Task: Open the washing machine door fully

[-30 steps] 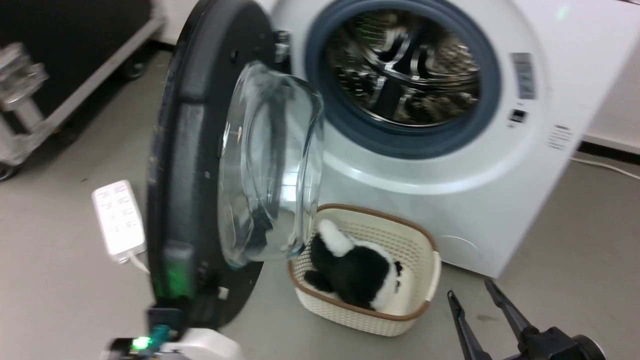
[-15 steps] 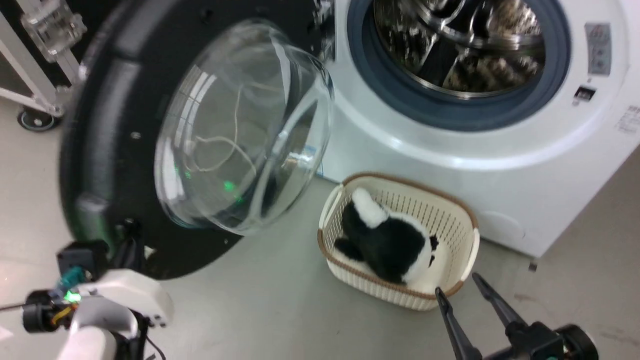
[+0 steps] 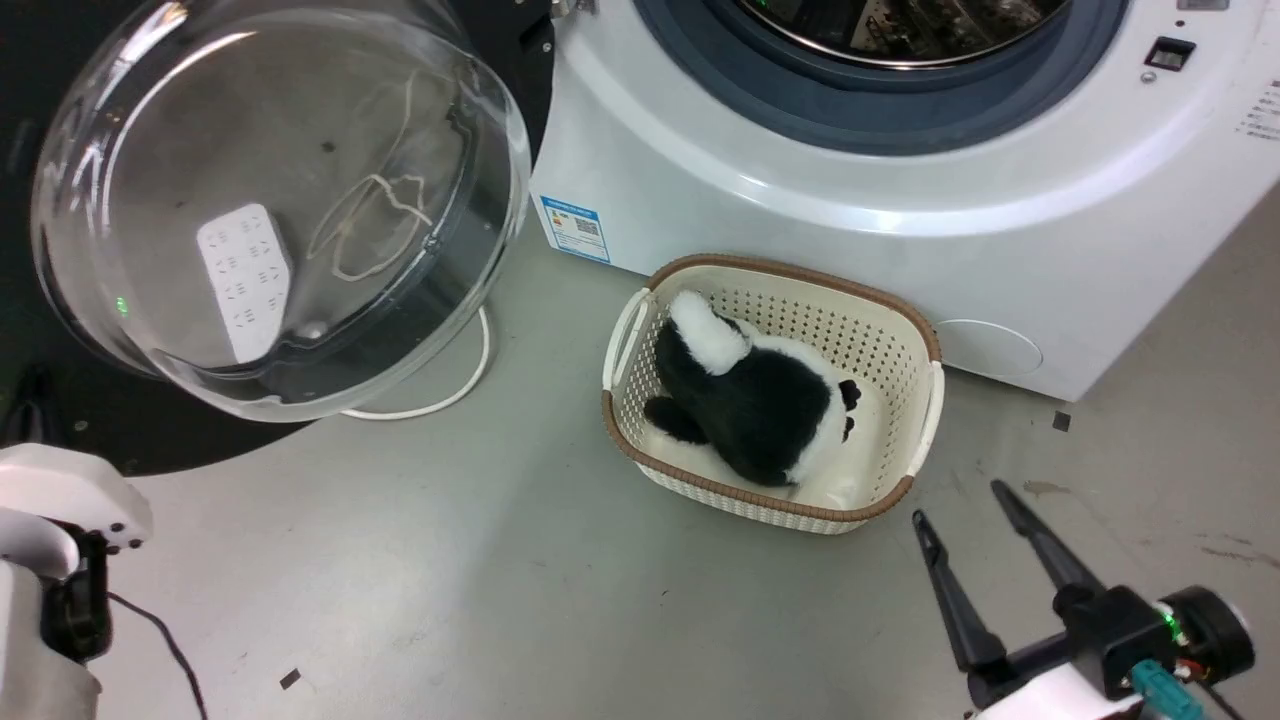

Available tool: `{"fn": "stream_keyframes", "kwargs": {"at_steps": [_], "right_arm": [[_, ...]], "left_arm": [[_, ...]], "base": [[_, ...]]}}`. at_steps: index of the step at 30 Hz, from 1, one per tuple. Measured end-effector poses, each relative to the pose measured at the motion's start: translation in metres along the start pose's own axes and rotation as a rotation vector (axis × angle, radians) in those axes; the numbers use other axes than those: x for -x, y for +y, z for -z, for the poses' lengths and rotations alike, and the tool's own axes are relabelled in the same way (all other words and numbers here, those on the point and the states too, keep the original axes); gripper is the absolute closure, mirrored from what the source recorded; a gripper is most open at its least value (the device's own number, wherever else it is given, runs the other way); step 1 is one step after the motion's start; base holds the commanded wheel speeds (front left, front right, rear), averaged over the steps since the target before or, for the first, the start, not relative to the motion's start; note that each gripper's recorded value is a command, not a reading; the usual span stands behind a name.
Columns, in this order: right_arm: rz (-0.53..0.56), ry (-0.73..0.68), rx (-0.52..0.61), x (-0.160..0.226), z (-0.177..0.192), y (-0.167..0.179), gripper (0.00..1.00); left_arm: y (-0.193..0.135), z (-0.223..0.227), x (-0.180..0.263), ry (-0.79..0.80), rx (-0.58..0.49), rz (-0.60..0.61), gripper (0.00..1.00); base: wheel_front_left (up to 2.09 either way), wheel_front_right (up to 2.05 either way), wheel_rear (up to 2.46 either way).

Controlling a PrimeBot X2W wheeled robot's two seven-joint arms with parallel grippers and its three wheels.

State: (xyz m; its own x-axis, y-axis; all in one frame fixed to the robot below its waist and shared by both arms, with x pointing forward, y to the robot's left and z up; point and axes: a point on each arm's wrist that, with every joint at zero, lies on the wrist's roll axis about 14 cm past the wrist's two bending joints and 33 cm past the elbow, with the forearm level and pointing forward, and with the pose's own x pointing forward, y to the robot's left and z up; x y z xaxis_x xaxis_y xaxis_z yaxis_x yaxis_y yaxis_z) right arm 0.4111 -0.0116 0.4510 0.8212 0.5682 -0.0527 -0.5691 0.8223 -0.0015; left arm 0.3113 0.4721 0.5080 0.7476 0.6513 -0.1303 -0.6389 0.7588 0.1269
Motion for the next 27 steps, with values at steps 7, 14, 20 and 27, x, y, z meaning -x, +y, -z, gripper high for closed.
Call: {"fn": "stream_keyframes", "kwargs": {"at_steps": [7,14,20,27], "right_arm": [[0.022,-0.03,-0.007,0.0,-0.013,-0.007,0.0],[0.137,-0.119,-0.014,0.014,-0.041,-0.035,0.0],[0.241,-0.188,0.041,0.038,-0.07,-0.059,0.0],[0.325,-0.246,0.077,0.076,-0.092,-0.071,0.0]], "left_arm": [[-0.007,-0.005,-0.001,-0.059,-0.045,0.045,1.0],[-0.06,-0.038,0.024,-0.216,0.008,0.216,1.0],[-0.108,-0.071,0.073,-0.368,0.147,0.354,1.0],[-0.158,-0.062,0.118,-0.369,0.229,0.477,1.0]], "base": [[0.0,0.0,0.0],[0.0,0.0,0.0],[0.0,0.0,0.0],[0.0,0.0,0.0]]}}
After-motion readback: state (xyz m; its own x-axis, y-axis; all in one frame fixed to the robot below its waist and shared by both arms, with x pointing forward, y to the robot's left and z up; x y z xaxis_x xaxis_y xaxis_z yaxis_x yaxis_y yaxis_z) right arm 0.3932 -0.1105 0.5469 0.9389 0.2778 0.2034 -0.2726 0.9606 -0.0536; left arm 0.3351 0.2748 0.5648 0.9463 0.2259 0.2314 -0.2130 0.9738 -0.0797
